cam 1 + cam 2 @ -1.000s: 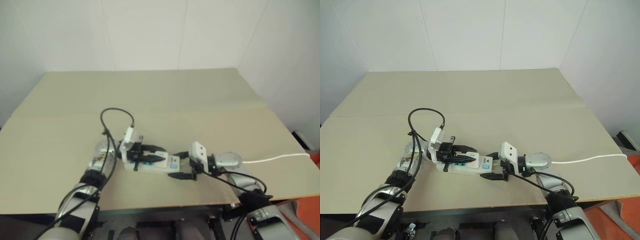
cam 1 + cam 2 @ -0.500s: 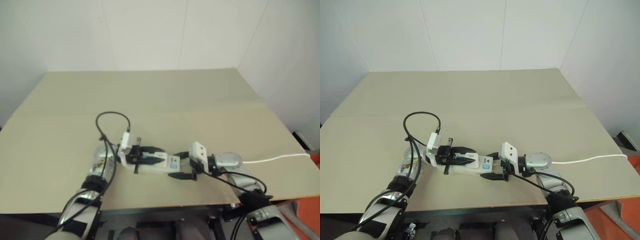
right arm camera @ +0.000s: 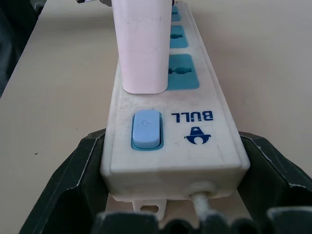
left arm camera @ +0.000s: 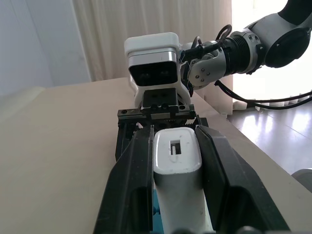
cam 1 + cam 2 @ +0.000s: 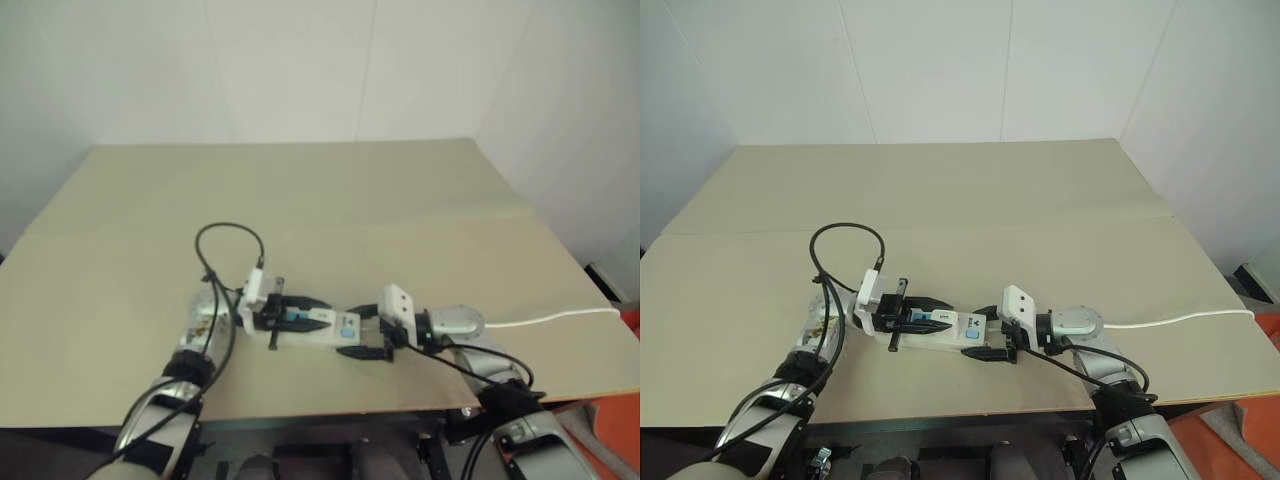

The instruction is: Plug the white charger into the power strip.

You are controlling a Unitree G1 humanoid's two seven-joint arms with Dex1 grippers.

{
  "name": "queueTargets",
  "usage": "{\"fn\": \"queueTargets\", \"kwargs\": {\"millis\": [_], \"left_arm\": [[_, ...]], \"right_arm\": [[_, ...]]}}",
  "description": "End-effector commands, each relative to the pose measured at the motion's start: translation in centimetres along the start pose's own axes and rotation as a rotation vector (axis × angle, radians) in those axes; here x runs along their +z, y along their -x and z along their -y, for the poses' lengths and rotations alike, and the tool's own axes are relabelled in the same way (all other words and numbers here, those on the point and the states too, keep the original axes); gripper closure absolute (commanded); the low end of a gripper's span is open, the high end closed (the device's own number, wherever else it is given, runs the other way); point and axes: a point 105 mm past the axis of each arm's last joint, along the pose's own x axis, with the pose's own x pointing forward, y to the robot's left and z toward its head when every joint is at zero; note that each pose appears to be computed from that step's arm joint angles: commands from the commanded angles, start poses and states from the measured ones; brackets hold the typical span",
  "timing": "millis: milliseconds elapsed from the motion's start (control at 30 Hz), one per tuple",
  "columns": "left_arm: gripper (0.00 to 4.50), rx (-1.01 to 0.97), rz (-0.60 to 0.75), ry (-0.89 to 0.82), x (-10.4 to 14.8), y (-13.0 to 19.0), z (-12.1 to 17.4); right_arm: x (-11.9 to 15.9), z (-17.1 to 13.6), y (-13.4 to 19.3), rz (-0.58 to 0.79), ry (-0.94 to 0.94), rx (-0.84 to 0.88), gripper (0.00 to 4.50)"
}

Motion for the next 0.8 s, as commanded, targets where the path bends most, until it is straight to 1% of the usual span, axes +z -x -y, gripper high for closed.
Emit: {"fn": "queueTargets", "kwargs": {"millis": [33, 100, 167, 200, 467, 667, 800], "left_arm": [[3.49, -0.024, -0.092, 0.102, -2.2, 0.7, 1.1], [3.49, -0.018, -0.073, 0.145, -2.2, 0.8, 1.0], [2.77, 0.001, -0.039, 0.148, -1.9, 0.8, 0.7], [2.56, 0.005, -0.03, 0.15, -1.8, 0.8, 0.7], [0.05, 0.018, 0.004, 0.123, -1.1, 0.8, 0.6], [0.05, 0.008, 0.042, 0.094, 1.1, 1.2, 0.1], [0.05, 0.047, 0.139, 0.075, 4.6, 2.2, -1.5]], "right_arm": [[-1.0, -1.5, -0.6, -0.022, -0.019, 0.065, 1.06], [-1.0, -1.4, -0.6, -0.023, -0.018, 0.064, 1.06], [-1.0, -1.4, -0.6, -0.025, -0.016, 0.063, 1.06], [-1.0, -1.4, -0.6, -0.025, -0.016, 0.063, 1.06], [-1.0, -1.4, -0.6, -0.026, -0.012, 0.065, 1.06], [-1.0, -1.3, -0.6, -0.024, -0.015, 0.066, 1.06], [-0.5, -0.7, -0.7, 0.002, -0.064, 0.024, 1.06]]}}
